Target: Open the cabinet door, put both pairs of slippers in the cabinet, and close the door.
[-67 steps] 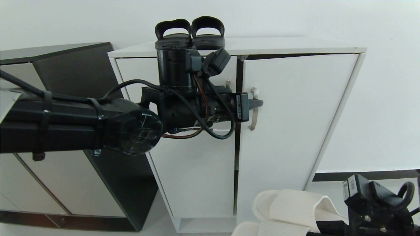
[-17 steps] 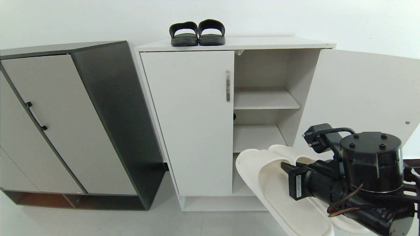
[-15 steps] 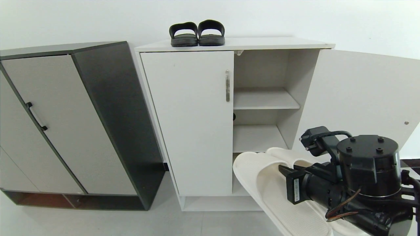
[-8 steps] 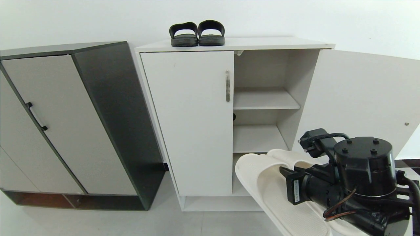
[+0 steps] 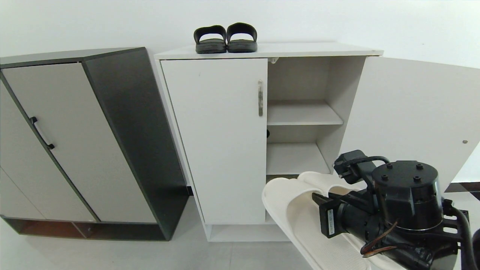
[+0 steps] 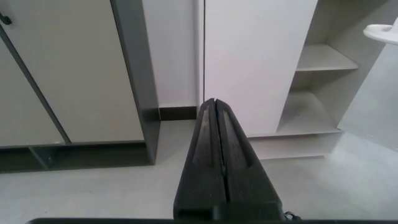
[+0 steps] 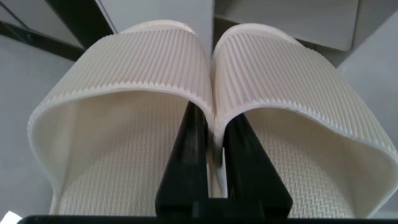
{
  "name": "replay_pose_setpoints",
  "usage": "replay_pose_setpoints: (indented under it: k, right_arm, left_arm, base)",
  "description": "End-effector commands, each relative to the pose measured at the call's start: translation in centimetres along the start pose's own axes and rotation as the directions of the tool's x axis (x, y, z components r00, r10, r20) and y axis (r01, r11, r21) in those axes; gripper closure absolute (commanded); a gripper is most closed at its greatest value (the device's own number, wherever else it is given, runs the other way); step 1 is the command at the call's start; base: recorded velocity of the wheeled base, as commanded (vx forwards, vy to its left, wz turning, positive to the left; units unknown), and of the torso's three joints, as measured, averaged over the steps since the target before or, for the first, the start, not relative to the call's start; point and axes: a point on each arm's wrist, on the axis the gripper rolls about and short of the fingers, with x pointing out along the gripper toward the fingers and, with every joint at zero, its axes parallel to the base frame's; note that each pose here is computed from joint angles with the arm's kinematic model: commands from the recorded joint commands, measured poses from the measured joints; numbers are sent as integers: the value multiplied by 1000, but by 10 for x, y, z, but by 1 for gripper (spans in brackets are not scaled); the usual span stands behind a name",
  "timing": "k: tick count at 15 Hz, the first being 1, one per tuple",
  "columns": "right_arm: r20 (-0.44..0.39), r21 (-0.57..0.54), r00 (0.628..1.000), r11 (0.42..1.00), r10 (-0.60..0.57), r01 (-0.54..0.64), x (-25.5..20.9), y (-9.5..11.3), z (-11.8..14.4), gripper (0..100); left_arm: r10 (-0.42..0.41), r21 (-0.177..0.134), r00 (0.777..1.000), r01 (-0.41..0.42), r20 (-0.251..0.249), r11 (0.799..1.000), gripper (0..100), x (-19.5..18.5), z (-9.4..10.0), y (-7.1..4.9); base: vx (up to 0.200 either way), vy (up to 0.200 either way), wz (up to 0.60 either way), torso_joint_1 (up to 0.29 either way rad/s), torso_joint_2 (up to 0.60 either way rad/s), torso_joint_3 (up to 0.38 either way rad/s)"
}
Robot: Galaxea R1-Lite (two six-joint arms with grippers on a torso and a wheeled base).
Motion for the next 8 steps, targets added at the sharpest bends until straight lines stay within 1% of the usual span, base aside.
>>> replay_pose_setpoints:
  k: [1,3,6,8]
  right_arm:
    - [-5,-6,1000,1000,5,-5,11,6,-5,100]
    - [9,4,1000,1000,3,-3,24,12,-6,100]
    - [13,3,995,995,-101,101,46,19,-10,100]
    - [18,3,990,990,-138,138,56,26,-11,100]
  left_arm:
    - [0,0,1000,0,-2,1000,100,0,0,0]
    - [0,2,1000,0,-2,1000,100,0,0,0]
    - [-2,3,1000,2,-2,1000,100,0,0,0]
    - [-2,5,1000,2,-2,1000,100,0,0,0]
  base:
    - [0,0,0,0,0,0]
    - [0,0,0,0,0,0]
    - [0,0,0,0,0,0]
    - [0,-200,0,5,2,0]
